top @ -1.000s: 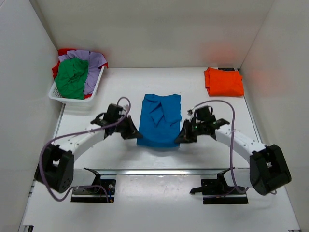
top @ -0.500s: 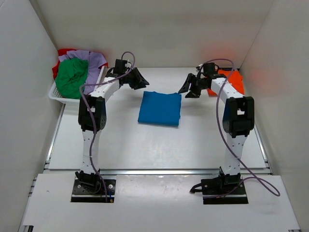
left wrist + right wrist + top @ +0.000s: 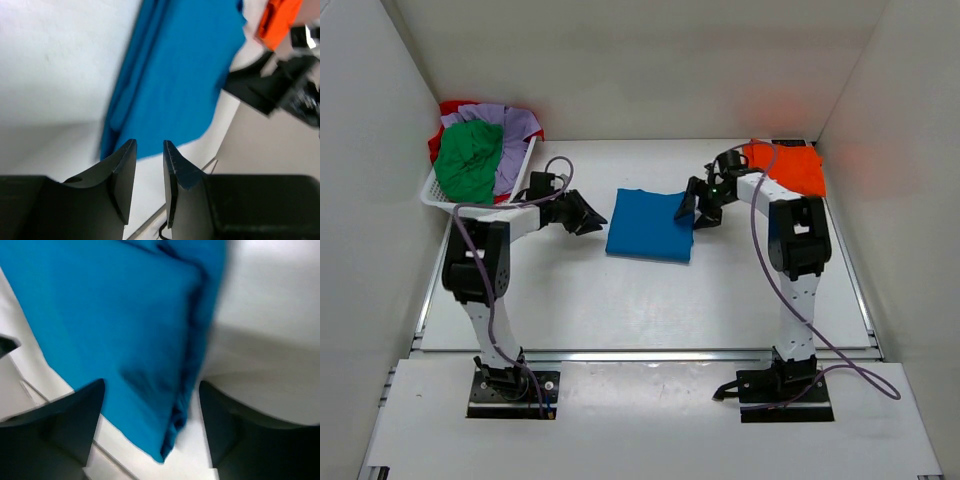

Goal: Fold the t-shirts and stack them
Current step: Put the neatly folded tshirt into the corner of the board with the right arm

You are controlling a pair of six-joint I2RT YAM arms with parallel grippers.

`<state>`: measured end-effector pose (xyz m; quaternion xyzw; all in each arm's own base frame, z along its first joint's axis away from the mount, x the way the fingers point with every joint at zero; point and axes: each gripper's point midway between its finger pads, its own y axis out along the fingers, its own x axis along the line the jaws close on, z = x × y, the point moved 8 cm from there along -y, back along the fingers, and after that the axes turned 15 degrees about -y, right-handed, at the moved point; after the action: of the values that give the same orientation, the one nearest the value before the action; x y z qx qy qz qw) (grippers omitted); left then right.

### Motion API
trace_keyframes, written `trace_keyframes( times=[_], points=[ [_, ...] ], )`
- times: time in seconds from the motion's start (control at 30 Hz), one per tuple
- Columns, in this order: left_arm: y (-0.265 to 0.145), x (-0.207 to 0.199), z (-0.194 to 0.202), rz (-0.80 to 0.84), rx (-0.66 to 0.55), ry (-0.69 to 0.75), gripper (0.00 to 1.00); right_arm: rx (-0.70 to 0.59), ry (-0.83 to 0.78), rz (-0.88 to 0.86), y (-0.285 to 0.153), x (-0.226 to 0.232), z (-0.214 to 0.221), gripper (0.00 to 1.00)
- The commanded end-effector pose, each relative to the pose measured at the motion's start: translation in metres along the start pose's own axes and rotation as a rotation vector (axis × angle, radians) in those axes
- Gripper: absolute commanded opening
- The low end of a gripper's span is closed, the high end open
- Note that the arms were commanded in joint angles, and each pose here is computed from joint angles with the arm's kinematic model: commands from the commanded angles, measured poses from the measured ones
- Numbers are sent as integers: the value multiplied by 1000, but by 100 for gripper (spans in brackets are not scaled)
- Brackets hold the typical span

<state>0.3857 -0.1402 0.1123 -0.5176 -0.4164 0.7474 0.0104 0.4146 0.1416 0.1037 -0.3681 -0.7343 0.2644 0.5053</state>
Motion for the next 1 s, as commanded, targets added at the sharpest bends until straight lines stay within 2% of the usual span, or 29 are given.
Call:
trace_keyframes(
  times=[0.0,0.07,0.1,0.17,0.2,0.27,0.33,0.47,0.73,0.8,0.87,0.97],
  points=[
    [-39,-26,12,159,-41,87,39,75,-68,15,31,3,-2,65],
    [-45,-18,15,154,-35,69,38,108,-102,10,44,6,-7,50],
    [-49,-14,19,153,-29,72,38,133,-110,19,43,4,-5,30],
    [-54,-13,22,156,-29,72,38,138,-128,49,39,-4,-12,0],
    [-55,-11,23,152,-28,77,38,172,-142,85,39,-11,-8,0],
    [-56,-12,28,157,-15,82,38,137,-230,215,22,-20,-29,0],
    [-56,-12,31,156,-13,91,38,120,-366,417,1,-35,-48,0],
    [-50,-12,39,156,14,94,38,19,-564,651,-40,-49,-88,0],
    [-47,-4,48,134,49,120,38,-252,-577,749,-141,-65,-155,0],
    [-47,-2,48,127,57,120,38,-307,-573,696,-158,-70,-159,0],
    [-46,2,47,109,53,126,37,-356,-541,712,-187,-90,-163,0],
    [-45,8,43,84,50,128,37,-387,-508,721,-209,-122,-163,0]
  ],
)
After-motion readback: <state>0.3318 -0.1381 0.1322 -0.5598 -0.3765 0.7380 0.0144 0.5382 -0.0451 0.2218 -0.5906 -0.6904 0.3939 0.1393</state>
